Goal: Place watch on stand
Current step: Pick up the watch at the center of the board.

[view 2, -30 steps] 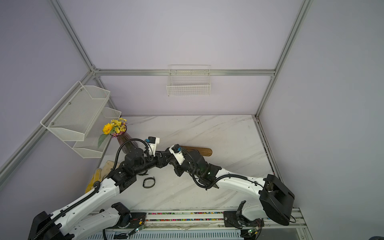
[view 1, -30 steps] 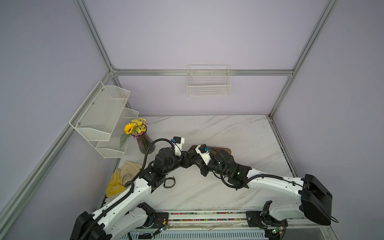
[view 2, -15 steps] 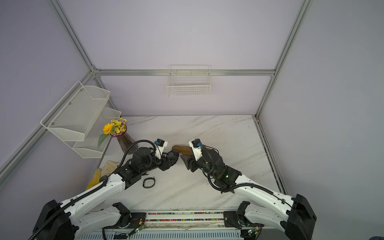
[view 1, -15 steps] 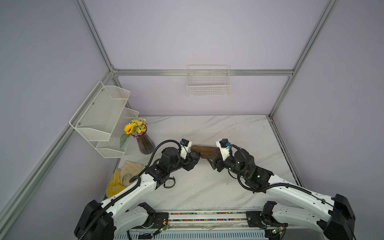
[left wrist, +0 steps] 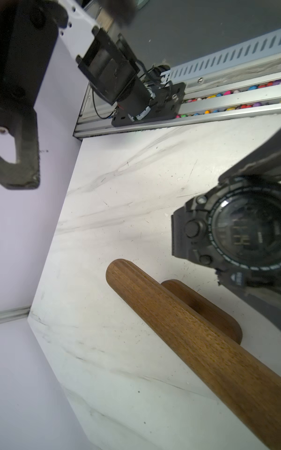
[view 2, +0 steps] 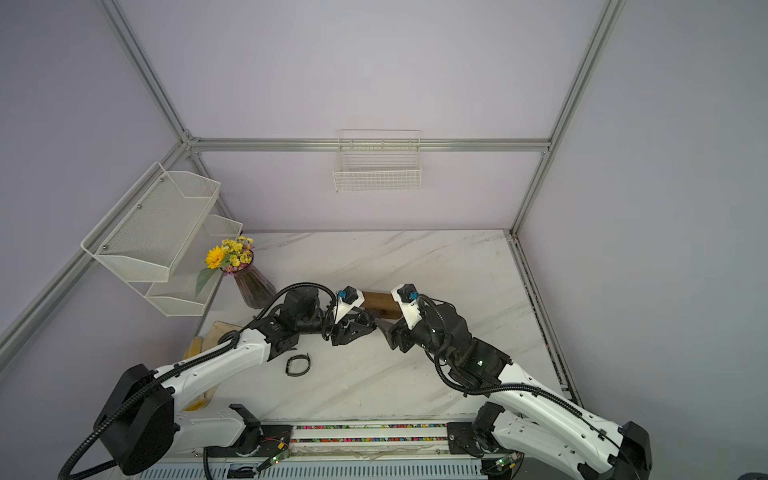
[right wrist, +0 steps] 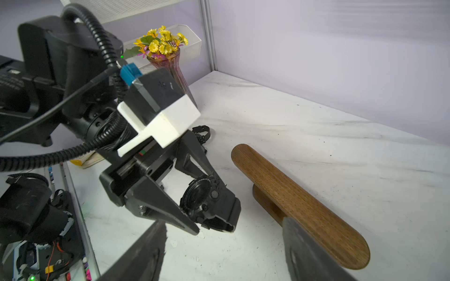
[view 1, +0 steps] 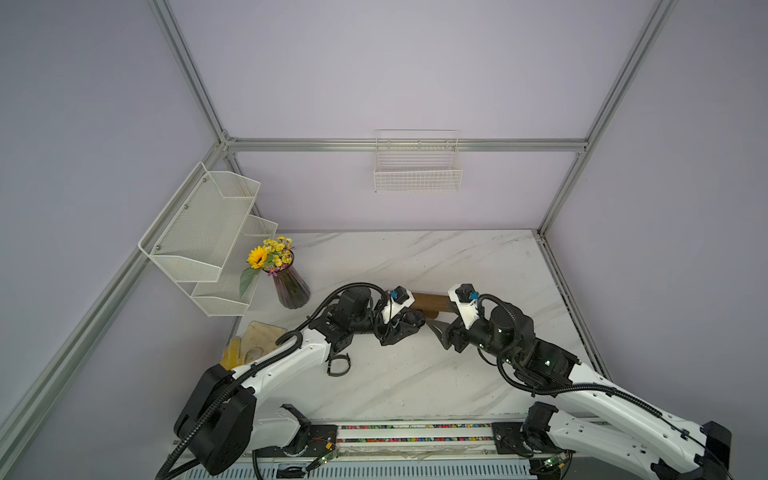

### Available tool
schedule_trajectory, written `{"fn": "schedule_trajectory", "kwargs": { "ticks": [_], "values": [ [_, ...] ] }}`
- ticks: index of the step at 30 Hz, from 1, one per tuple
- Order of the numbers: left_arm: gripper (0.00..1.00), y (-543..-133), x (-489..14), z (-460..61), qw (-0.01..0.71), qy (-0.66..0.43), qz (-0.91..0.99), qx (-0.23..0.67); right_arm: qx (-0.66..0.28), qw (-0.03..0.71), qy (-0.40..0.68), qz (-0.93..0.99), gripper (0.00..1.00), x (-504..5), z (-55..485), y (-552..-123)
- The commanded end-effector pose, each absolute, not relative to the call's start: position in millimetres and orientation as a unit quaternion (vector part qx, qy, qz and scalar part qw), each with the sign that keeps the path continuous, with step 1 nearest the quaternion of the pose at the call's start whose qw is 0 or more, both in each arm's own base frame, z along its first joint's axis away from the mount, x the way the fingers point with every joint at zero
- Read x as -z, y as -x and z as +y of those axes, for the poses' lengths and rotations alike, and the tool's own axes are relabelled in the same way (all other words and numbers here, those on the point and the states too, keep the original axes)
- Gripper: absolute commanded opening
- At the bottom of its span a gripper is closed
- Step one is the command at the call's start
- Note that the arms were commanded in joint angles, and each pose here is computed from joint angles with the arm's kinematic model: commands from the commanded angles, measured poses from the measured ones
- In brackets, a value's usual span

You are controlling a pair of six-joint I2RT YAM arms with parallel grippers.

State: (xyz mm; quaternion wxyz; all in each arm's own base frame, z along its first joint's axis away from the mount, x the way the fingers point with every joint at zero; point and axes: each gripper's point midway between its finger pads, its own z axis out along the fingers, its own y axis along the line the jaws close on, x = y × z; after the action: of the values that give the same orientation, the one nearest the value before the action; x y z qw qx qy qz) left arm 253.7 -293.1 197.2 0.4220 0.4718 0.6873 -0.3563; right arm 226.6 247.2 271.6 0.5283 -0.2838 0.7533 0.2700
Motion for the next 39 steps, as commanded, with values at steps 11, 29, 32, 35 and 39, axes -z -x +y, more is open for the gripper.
{"fn": "schedule_trajectory", "kwargs": {
  "ticks": [11, 29, 32, 35, 39],
  "values": [
    [0.44, -209, -251, -266, 0.431, -0.579, 0.553, 0.416, -0.304, 0.448, 0.414, 0.732, 0.61, -246, 285, -204],
    [0.45, -184, -263, -266, 0.406, -0.601, 0.512, 0.46, -0.329, 0.417, 0.492, 0.69, 0.56, -243, 309, -189],
    [0.45, -185, -262, -268, 0.404, -0.602, 0.513, 0.46, -0.338, 0.42, 0.497, 0.68, 0.51, -247, 312, -185],
    [0.45, -185, -261, -269, 0.399, -0.601, 0.516, 0.462, -0.338, 0.418, 0.502, 0.677, 0.45, -247, 313, -182],
    [0.45, -185, -258, -271, 0.39, -0.602, 0.521, 0.463, -0.34, 0.412, 0.51, 0.674, 0.37, -244, 318, -177]
  ]
}}
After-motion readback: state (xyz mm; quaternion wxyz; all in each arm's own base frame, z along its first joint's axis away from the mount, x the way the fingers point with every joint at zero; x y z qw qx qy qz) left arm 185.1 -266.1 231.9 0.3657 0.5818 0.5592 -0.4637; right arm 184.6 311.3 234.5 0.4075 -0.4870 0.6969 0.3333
